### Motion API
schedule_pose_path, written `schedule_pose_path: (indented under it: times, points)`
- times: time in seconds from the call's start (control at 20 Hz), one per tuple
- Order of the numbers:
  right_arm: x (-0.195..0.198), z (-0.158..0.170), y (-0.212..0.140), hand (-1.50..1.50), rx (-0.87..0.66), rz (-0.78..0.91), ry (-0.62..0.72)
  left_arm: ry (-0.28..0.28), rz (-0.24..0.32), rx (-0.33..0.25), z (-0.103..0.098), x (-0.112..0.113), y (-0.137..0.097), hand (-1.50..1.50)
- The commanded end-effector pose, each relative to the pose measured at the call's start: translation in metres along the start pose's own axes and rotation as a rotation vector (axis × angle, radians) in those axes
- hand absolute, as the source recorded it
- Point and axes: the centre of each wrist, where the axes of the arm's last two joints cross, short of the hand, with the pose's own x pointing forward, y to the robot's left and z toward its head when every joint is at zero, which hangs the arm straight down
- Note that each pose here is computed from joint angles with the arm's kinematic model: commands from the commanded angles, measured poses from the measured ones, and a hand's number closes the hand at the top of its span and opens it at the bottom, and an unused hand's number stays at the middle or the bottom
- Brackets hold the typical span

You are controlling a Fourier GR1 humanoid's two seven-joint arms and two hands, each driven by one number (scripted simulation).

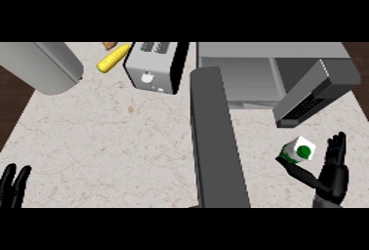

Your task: Pick up the milk, place it into the microwave and close the microwave

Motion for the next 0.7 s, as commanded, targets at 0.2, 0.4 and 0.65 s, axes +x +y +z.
schedule_pose_path:
  times: [0.2, 0.4, 0.65]
  points:
    - [-0.032, -0.006, -0.011, -1.5, -0.042, 0.063, 0.041, -0.005, -0.012, 0.005, -0.001, 0.0, -0.005, -1.5]
    - [-0.029, -0.018, -0.032, -1.5, 0.122, -0.119, 0.054, 0.008, 0.025, -0.01, 0.002, 0.002, -0.002, -1.5]
    - [-0.036, 0.006, -0.018, -1.5, 0.346, -0.339, 0.017, 0.006, 0.029, -0.007, 0.006, 0.003, -0.007, -1.5]
